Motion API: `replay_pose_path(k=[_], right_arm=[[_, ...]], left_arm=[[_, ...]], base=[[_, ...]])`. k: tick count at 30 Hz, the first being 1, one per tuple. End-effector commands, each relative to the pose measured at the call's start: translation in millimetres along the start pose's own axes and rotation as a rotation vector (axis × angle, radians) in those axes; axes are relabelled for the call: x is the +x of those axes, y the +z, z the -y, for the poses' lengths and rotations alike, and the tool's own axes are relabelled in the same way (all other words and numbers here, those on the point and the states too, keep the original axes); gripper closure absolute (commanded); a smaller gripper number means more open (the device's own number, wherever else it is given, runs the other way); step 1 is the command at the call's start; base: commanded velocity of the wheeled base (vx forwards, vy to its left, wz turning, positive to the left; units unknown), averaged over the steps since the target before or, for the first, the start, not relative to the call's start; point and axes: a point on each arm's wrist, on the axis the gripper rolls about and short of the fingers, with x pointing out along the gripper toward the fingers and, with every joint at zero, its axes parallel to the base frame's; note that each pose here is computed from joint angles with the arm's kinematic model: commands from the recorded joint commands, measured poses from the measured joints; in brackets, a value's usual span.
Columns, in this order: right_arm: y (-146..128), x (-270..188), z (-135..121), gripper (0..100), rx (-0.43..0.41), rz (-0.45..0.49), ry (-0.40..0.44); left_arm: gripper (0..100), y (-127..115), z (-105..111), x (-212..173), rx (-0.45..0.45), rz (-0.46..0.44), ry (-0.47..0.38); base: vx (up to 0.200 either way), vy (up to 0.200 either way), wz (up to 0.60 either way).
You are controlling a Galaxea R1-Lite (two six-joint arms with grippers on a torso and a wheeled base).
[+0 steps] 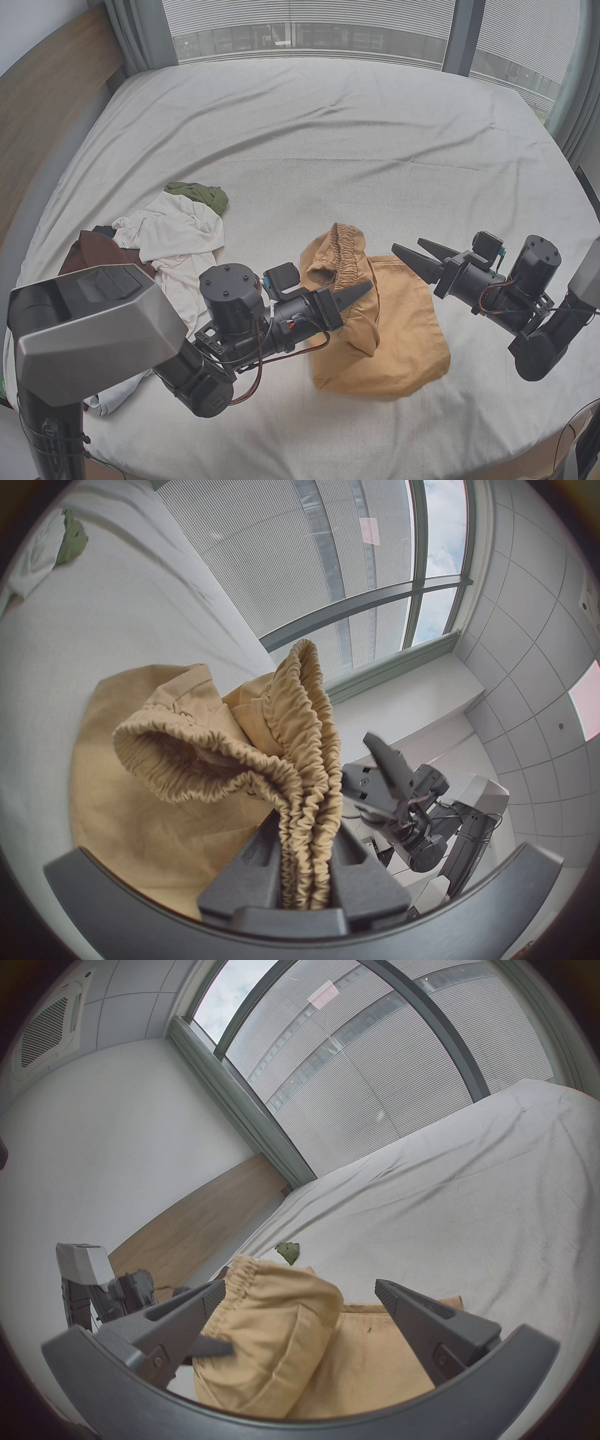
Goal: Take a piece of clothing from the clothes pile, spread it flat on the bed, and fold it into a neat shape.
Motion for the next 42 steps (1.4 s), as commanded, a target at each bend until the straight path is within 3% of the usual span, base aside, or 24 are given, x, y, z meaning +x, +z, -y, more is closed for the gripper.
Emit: replay_pose_path(k=[1,8,9,17,24,28,31,32,42], right_arm=[[5,1,2,0,-0.007,0.017,-0.002],[7,2,2,0,0.001,0.029,-0.001],[7,2,2,0,0.001,0.03,0.0],[7,2,2,0,0.002,0.027,0.0],[3,2,2,0,0.006,0.016,-0.003],[1,2,2,0,0.011,0.005,-0.002],[1,2,2,0,0.011,0.005,-0.002],[-5,0,0,0,0.018,-0.016,-0.004],[-18,-1,-13,0,0.037,-0.067,0.027]], left_arm=[[100,-18,-9,10,-0.016,-0.037,0.007],[100,-23,-18,16,-0.02,-0.035,0.028],[0,-22,-19,16,-0.019,-0.032,0.029],[0,-19,-15,17,-0.013,-0.018,0.021],[0,-17,-13,7,-0.009,0.014,0.073],[0,8,-5,-10,0.034,0.067,0.087],[0,8,-5,-10,0.034,0.067,0.087],[0,36,7,-41,0.069,0.122,0.113],[0,67,18,-106,0.18,0.188,0.19]], base=[[0.0,0.0,0.0],[0.0,0.0,0.0],[0.0,0.0,0.0],[0.0,0.0,0.0],[0.0,0.0,0.0],[0.0,0.0,0.0],[0.0,0.0,0.0],[0.0,0.0,0.0],[0.0,0.0,0.0]])
